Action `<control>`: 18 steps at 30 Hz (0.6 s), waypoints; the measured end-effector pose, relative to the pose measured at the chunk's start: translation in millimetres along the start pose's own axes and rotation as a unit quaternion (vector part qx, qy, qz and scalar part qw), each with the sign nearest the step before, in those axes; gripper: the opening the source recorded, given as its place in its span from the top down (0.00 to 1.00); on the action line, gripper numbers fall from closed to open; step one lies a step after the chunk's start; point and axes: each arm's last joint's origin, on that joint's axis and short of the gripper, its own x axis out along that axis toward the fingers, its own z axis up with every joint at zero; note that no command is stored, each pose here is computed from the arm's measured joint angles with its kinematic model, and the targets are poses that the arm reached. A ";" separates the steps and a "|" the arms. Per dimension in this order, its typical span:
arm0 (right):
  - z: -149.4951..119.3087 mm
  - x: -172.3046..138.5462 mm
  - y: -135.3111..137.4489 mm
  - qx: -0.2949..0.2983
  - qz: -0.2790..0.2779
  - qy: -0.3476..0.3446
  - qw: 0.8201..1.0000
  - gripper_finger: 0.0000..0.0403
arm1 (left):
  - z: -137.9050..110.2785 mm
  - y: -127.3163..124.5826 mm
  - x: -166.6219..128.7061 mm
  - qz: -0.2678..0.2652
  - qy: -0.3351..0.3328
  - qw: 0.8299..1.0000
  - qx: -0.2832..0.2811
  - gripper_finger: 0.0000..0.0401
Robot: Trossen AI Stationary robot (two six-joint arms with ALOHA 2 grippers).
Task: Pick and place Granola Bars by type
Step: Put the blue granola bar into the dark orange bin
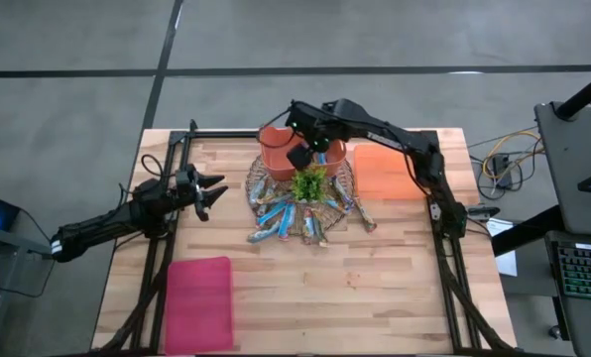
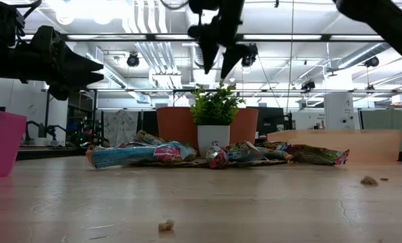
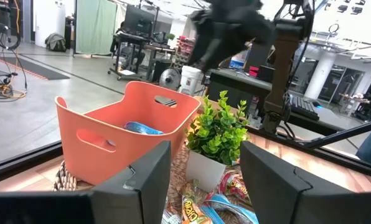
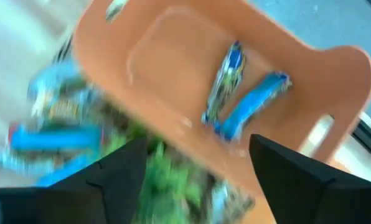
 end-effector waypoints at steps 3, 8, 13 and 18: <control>-19.6 -16.6 12.8 -0.044 -0.005 0.028 0.999 0.27 | 0.0 0.0 0.0 0.000 0.000 1.000 0.000 0.57; -47.2 -42.0 35.7 -0.105 -0.004 0.026 0.994 0.22 | 0.0 0.0 0.0 0.000 0.000 1.000 0.000 0.57; -75.5 -51.2 52.5 -0.151 -0.020 0.026 0.988 0.20 | 0.0 0.0 0.0 0.000 0.000 1.000 0.000 0.57; -107.1 -40.0 60.2 -0.178 -0.042 0.063 0.981 0.20 | 0.0 0.0 0.0 0.000 0.000 1.000 0.000 0.57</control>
